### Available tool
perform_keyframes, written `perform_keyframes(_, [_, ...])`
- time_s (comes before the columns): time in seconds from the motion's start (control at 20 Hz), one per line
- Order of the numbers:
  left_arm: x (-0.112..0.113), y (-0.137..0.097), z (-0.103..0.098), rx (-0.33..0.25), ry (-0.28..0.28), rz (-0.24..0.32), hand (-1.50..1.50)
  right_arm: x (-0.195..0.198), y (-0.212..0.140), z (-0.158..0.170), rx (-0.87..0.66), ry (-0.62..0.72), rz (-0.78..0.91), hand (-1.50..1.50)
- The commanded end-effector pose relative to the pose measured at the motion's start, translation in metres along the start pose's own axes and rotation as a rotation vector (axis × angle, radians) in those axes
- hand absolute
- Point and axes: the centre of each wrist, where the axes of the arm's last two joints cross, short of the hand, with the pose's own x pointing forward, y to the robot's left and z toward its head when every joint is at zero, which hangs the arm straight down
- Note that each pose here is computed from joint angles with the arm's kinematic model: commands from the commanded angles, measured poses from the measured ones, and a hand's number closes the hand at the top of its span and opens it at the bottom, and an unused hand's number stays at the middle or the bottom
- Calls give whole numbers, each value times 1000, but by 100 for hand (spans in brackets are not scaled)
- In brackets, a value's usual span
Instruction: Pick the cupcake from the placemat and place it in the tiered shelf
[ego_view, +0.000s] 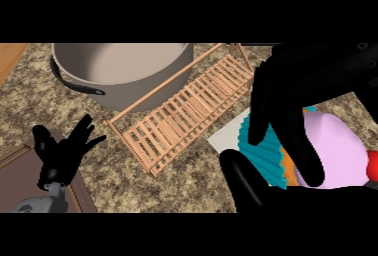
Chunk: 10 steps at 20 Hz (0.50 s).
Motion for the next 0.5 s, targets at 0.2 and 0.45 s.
perform_keyframes(0.2, [-12, -5, -3, 1, 59, 1, 0, 24, -58, -63, 39, 55, 39, 150])
perform_keyframes(0.45, [-8, -15, 1, -8, 65, 0, 0, 8, -51, -97, 104, 52, 79, 150])
